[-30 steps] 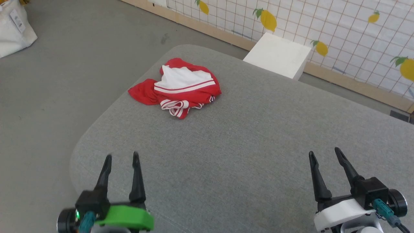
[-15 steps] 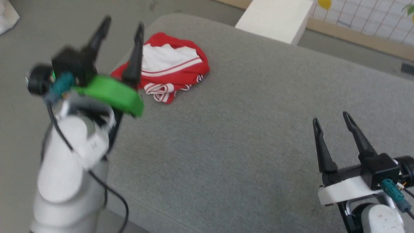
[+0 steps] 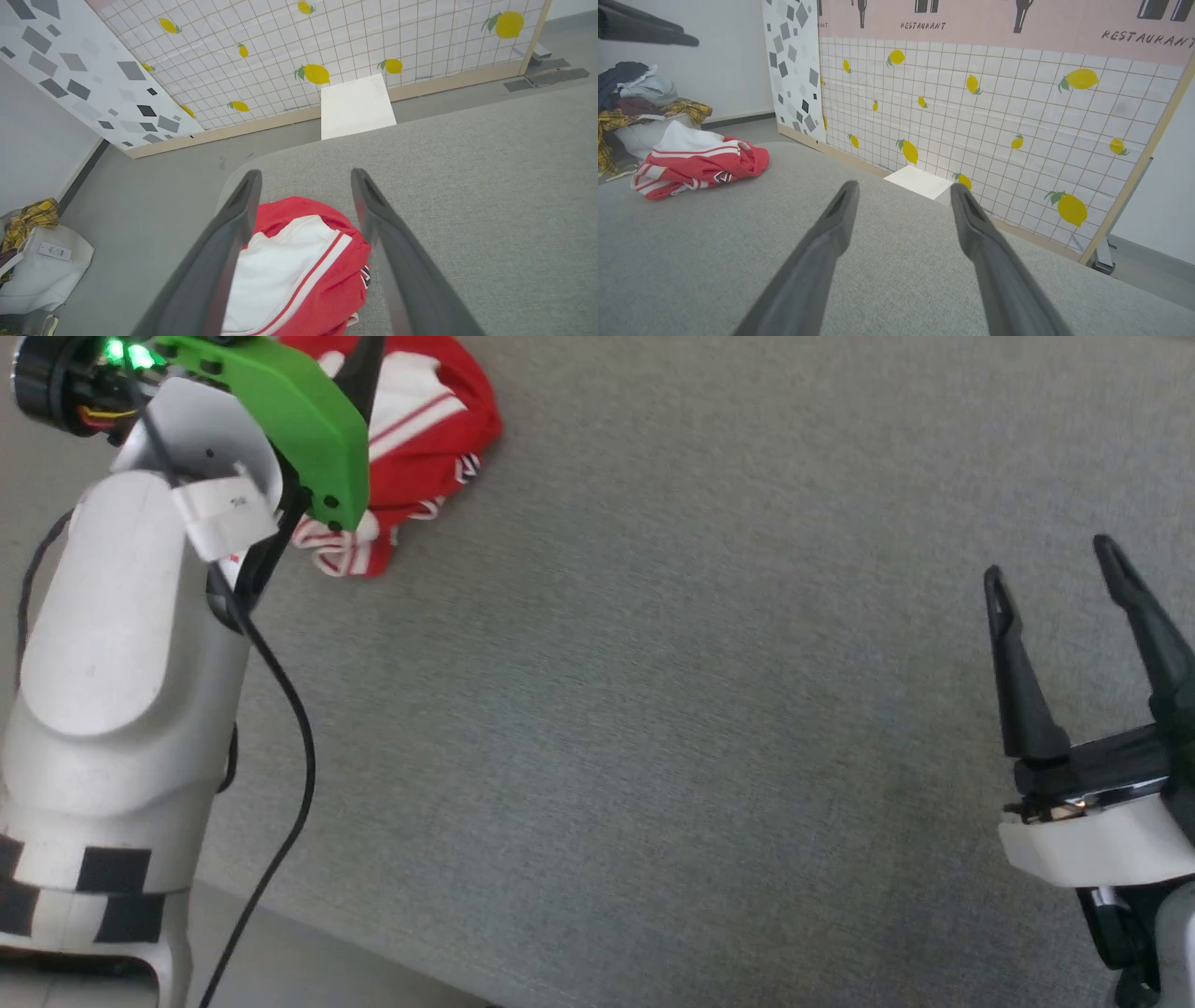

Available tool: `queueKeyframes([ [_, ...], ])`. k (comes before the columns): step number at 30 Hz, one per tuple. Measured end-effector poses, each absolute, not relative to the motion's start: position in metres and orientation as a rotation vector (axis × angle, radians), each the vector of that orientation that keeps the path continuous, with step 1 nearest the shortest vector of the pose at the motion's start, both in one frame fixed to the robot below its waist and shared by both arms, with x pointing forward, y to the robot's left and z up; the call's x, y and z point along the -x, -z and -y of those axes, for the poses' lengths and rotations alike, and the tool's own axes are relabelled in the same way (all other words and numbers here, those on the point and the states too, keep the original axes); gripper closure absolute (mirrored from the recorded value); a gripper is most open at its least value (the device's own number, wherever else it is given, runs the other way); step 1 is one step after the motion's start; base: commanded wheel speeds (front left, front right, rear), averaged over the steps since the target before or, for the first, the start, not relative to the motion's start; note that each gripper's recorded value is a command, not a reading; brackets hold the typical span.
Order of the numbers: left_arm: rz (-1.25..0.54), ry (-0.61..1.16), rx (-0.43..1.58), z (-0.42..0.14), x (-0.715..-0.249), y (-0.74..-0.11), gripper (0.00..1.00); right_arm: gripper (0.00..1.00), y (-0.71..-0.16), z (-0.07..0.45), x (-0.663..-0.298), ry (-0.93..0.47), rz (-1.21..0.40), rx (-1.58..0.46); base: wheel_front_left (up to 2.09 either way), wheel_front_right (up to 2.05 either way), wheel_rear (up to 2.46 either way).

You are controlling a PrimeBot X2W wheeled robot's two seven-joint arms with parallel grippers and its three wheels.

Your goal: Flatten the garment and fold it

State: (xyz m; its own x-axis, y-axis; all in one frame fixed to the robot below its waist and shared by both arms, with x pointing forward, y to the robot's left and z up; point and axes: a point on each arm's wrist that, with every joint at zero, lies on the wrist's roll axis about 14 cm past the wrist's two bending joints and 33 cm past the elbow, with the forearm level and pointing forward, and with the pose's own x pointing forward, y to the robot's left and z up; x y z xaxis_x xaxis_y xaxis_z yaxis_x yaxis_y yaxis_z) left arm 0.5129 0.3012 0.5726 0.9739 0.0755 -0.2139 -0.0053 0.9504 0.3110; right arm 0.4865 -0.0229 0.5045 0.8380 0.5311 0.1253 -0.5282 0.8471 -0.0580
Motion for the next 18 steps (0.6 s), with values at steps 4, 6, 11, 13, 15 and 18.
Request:
queueKeyframes([
  [4, -0.427, -0.036, -0.327, -0.31, -0.525, -0.515, 0.0, 0.0, -0.487, 0.035, -0.497, -0.538, 0.107, 0.018, 0.0, 0.0, 0.0],
  [6, -0.548, -0.044, -0.342, -0.318, -0.525, -0.483, 0.0, 0.0, -0.475, 0.041, -0.5, -0.523, 0.081, 0.016, 0.0, 0.0, 0.0],
  [11, -0.79, -0.074, -0.363, -0.337, -0.514, -0.424, 0.0, 0.0, -0.45, 0.059, -0.505, -0.479, 0.021, 0.016, 0.0, 0.0, 0.0],
  [13, -0.84, -0.093, -0.352, -0.342, -0.512, -0.409, 0.0, 0.0, -0.441, 0.068, -0.507, -0.46, 0.0, 0.021, 0.0, 0.0, 0.0],
  [15, -0.873, -0.108, -0.331, -0.343, -0.51, -0.394, 0.0, 0.0, -0.434, 0.074, -0.507, -0.446, -0.017, 0.025, 0.0, 0.0, 0.0],
  [18, -0.895, -0.113, -0.335, -0.346, -0.508, -0.38, 0.0, 0.0, -0.426, 0.082, -0.507, -0.433, -0.037, 0.032, 0.0, 0.0, 0.0],
])
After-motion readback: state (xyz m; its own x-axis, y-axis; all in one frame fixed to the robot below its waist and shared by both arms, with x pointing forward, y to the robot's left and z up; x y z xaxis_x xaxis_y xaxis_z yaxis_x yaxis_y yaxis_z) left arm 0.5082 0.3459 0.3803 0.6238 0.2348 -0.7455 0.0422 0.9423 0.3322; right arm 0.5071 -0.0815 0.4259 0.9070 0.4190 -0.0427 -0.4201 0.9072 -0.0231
